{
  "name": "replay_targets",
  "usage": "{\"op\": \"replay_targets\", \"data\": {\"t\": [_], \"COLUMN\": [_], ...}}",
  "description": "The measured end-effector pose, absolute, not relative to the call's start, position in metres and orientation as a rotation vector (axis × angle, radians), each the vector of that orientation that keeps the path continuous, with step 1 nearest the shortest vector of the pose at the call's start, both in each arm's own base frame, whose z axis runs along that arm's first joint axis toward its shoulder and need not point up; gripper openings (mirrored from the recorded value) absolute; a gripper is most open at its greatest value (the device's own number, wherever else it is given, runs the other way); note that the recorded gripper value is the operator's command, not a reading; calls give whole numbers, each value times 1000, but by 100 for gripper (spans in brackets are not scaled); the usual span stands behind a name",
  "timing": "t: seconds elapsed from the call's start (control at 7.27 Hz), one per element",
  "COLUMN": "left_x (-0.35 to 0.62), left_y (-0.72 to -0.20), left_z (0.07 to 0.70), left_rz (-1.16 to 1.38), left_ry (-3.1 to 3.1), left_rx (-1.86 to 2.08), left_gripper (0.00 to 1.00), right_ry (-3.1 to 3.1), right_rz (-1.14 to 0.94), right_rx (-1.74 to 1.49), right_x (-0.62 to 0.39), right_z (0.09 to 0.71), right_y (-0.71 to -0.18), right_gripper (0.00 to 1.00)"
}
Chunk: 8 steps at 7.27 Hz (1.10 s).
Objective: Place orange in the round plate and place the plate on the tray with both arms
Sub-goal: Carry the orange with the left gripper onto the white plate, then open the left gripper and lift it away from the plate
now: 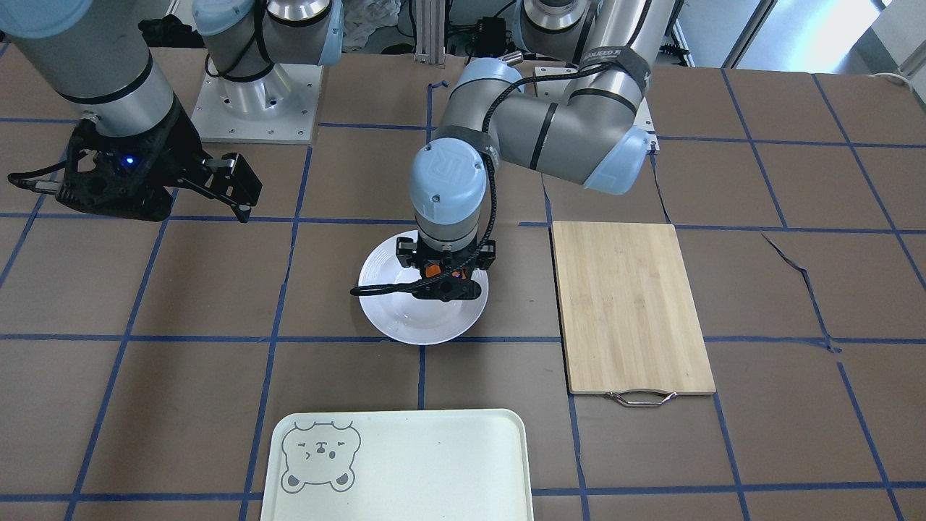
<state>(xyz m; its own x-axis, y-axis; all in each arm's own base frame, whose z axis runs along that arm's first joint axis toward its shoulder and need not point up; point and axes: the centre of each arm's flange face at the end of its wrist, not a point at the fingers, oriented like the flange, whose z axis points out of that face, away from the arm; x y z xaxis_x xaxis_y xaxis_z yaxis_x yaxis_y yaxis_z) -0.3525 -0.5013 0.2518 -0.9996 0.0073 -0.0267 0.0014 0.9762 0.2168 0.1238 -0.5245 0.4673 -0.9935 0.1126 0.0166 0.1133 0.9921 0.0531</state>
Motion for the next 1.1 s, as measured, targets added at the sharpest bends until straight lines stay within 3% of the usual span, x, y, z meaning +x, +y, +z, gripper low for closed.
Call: {"op": "replay_targets", "data": {"t": [0.14,0.55,0.83,1.1], "left_x": [-362,-349,-313,-286], "left_y": [-492,-497,-518,-507], "left_z": [230,245,334,446], "left_rz": [336,281,239,258], "left_ry": [3117,3158,3184,3184], "left_rx": [9,59,-3,-50], "left_gripper": [100,100,100,100], "right_ry": [-3119,-3120,-3119,-3117], "right_rz": [-88,-106,-133,-166], "right_rx": [-177,-175,-183,-184], "right_x": [123,123,119,119], "right_z": [465,458,450,438], "right_y": [-526,-530,-535,-536], "right_gripper": [100,100,100,100]}}
